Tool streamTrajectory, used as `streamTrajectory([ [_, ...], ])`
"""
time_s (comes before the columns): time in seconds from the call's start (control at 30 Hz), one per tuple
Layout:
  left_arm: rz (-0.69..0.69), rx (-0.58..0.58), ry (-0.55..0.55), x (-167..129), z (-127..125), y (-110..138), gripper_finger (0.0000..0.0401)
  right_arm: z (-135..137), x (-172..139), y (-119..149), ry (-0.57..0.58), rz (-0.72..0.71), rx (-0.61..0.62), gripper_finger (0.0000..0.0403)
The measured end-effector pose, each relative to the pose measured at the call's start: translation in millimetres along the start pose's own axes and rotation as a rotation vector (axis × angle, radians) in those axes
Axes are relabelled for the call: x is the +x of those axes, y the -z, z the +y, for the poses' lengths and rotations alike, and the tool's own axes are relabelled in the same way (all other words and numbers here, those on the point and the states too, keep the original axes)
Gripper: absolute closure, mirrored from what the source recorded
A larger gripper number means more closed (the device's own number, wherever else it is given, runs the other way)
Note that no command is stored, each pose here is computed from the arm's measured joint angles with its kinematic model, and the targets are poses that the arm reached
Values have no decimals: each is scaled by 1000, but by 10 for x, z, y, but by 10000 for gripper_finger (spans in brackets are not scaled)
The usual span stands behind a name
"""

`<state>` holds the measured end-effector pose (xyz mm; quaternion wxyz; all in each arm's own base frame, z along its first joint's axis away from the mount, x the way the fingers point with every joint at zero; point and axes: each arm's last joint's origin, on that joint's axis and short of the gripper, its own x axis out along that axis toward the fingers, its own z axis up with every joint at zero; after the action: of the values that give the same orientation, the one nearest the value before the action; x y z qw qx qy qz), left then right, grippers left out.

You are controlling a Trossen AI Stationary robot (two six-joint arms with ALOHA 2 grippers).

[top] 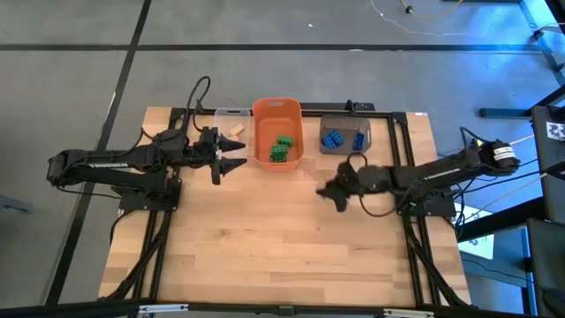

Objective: Sort & place blocks by color
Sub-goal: Put the brown block into the transparent bin

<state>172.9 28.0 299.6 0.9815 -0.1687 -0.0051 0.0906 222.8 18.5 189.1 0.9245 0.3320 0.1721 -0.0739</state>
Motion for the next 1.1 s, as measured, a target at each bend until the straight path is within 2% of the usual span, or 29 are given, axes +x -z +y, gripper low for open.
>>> streamTrajectory([
  [0.17, -1, -2, 0, 0, -1, -1, 124, 145, 131, -420, -124, -121, -116, 274],
  [0.3, -1, -25, 10, 0, -4, -3, 124, 334, 185, -711, -188, -124, -255, 274],
  [0.43, 21, -67, 63, -1, -20, 3, 124, 439, 216, -910, -196, -110, -343, 274],
  [0.77, 30, -85, 74, 5, -24, 10, 124, 438, 232, -982, -186, -124, -331, 274],
  [0.93, 127, -96, 96, 282, -55, 215, 124, 434, 352, -999, -168, -171, -328, 274],
  [1.1, 89, -75, 150, 590, -125, 365, 124, 506, 585, -1093, -167, -177, -370, 274],
])
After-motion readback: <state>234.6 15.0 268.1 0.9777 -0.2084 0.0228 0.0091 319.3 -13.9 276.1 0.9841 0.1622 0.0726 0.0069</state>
